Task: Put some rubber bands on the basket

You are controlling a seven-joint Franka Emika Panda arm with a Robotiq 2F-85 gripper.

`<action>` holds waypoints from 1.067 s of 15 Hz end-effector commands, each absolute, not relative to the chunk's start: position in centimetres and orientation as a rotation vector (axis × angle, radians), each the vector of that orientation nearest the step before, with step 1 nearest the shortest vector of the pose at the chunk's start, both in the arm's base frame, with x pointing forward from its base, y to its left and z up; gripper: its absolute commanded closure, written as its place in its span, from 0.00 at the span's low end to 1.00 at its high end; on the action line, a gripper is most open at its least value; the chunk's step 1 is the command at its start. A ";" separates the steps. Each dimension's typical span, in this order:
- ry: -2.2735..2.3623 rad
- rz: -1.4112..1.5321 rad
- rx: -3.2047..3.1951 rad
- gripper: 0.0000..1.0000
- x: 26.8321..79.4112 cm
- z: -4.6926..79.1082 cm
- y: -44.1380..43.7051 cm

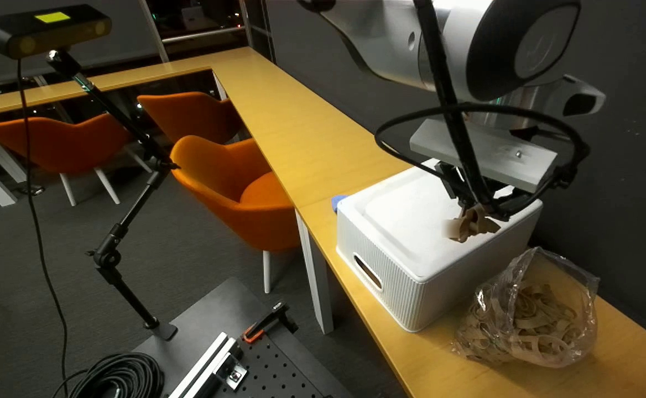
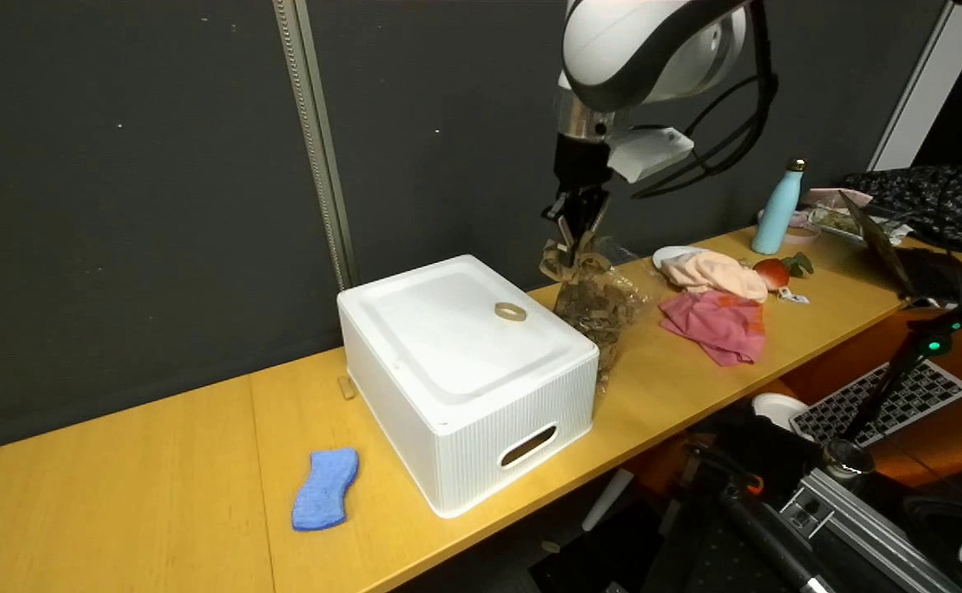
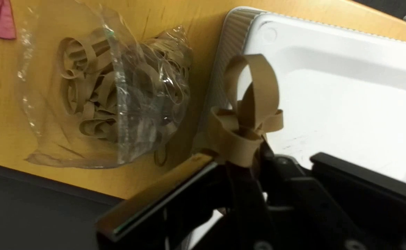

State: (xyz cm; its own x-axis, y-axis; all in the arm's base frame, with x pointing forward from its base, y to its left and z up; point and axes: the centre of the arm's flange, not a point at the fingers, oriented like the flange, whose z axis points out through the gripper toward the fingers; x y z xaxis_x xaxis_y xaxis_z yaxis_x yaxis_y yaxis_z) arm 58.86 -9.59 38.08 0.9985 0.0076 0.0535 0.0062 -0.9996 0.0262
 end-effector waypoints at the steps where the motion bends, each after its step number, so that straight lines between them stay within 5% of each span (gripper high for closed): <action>1: 0.172 0.107 3.117 0.97 62.0 36.1 -7.2; 16: 0.534 0.235 3.087 0.97 65.0 32.2 -1.1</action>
